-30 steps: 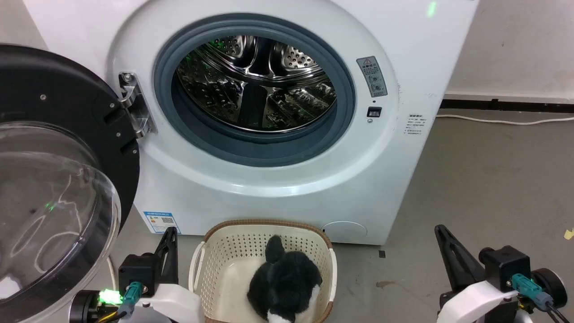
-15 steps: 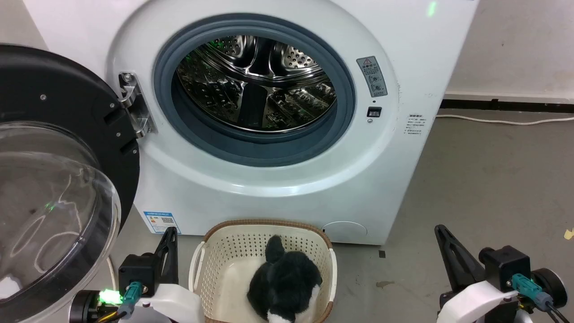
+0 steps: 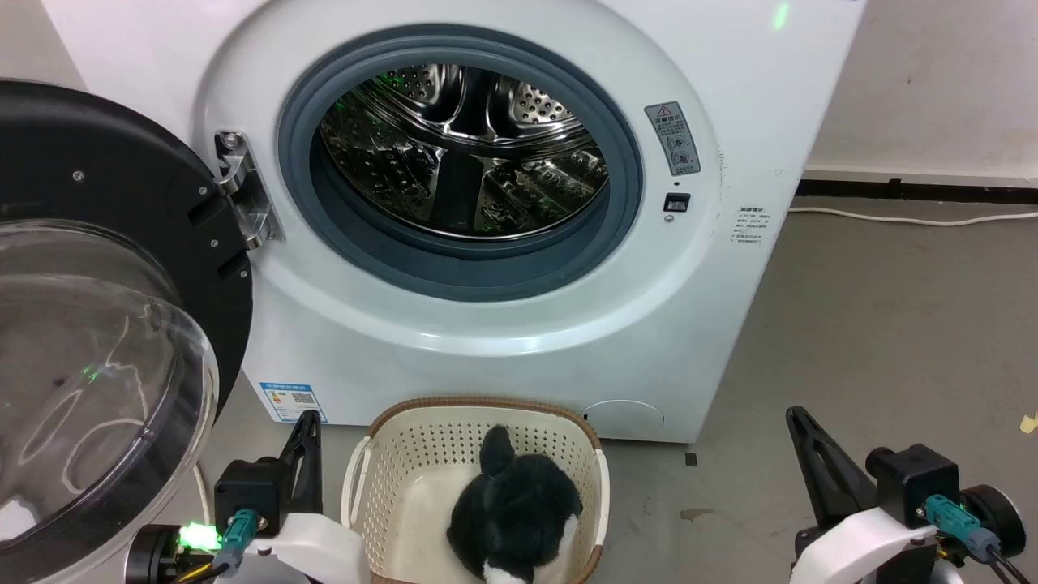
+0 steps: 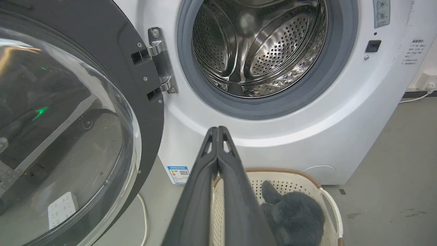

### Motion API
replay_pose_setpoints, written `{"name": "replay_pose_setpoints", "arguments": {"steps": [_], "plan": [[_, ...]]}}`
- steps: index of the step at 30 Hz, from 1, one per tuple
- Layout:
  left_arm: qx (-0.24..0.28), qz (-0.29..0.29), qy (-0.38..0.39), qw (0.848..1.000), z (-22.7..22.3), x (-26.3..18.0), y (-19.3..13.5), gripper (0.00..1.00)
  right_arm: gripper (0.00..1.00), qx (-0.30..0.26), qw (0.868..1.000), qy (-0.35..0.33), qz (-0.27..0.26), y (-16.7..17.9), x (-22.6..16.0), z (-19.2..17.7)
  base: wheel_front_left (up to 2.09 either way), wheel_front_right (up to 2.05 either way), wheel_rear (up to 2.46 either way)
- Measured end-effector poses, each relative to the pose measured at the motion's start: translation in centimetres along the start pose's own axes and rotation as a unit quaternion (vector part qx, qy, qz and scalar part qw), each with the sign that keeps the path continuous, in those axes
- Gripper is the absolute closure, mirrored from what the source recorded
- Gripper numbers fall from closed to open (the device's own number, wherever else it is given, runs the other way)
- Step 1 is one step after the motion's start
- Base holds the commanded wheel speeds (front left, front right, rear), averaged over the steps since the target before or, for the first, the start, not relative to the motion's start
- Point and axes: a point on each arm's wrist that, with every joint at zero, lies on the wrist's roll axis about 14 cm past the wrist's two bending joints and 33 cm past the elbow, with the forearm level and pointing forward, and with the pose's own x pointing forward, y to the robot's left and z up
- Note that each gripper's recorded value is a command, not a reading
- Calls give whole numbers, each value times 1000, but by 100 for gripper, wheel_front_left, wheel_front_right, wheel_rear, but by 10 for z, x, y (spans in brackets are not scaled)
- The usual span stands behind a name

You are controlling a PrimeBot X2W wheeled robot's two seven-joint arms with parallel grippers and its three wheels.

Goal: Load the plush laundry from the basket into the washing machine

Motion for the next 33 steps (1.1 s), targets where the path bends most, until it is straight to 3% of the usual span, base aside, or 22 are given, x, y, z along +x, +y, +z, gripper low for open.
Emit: {"name": "replay_pose_setpoints", "arguments": {"steps": [7, 8, 33], "plan": [[0, 0, 0, 1000, 0, 0, 0, 100, 100, 0, 1000, 0, 0, 0, 0, 0, 0, 0, 0], [0, 0, 0, 1000, 0, 0, 0, 0, 0, 0, 1000, 0, 0, 0, 0, 0, 0, 0, 0], [-1, -40, 3, 999, -9, 10, -27, 0, 0, 27, 999, -1, -23, -14, -4, -8, 0, 0, 0]]}}
